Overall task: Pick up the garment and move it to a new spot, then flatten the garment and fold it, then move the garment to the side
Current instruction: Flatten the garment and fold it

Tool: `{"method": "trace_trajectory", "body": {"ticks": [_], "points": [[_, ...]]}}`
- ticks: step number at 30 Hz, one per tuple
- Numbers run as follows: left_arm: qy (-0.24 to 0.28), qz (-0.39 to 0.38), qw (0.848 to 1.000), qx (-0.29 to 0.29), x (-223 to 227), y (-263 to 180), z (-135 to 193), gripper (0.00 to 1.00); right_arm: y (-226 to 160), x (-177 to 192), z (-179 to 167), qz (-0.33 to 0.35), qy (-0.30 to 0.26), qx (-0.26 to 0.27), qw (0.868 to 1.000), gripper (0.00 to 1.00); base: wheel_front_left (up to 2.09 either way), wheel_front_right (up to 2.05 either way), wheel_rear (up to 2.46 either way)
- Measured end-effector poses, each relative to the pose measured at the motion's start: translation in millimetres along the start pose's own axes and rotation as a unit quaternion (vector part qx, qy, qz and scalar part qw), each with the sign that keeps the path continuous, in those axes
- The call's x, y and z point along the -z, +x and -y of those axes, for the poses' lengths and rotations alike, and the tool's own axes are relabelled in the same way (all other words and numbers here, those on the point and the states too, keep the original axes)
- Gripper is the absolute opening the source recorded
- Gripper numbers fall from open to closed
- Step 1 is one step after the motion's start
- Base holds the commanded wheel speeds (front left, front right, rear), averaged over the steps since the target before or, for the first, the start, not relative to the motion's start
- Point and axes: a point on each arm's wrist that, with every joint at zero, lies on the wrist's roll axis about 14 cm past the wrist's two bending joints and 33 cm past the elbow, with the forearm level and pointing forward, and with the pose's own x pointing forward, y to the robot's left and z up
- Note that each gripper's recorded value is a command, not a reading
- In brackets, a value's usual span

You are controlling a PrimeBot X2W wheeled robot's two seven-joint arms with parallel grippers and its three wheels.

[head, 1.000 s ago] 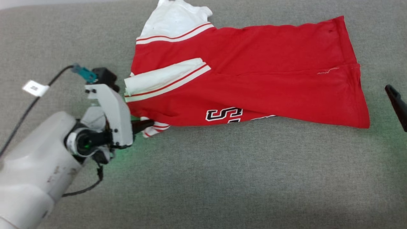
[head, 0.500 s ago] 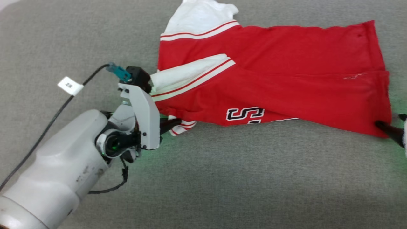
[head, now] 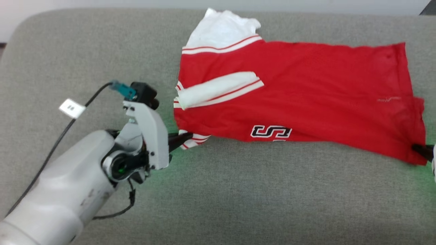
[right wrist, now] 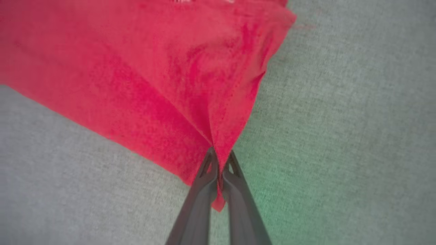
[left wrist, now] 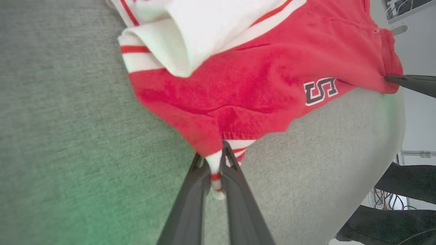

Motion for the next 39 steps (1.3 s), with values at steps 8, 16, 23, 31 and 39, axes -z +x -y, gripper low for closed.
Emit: {"method": "trace_trajectory", "body": {"ticks": [8, 16, 23, 31, 39], "points": [[0.019, 0.024, 0.999, 0.014, 17.0, -36.5, 7.9, 0.0, -33.7, 22.5, -1.5, 0.012, 0.008, -0.007, 1.0, 0.0, 0.0, 0.0, 0.0], [0.002, 0.014, 1.0, 0.019, 62.5, -59.6, 20.5, 0.0, -52.0, 59.5, -6.2, 0.006, 0.024, -0.018, 1.0, 0.0, 0.0, 0.0, 0.0], [-0.015, 0.06, 0.998, 0.002, 59.9, -67.9, 19.4, 1.0, -59.6, 50.4, -7.8, 0.074, 0.039, -0.01, 0.996, 1.0, 0.0, 0.0, 0.0], [-0.001, 0.174, 0.984, -0.036, 15.0, -83.7, 4.5, 1.0, -79.6, -0.2, -4.1, 0.226, 0.029, 0.019, 0.973, 1.0, 0.0, 0.0, 0.0], [0.065, 0.33, 0.937, -0.096, -65.6, -90.1, -14.0, 1.0, -107.7, -52.6, -17.3, 0.399, 0.007, 0.035, 0.916, 1.0, 0.0, 0.0, 0.0]]}}
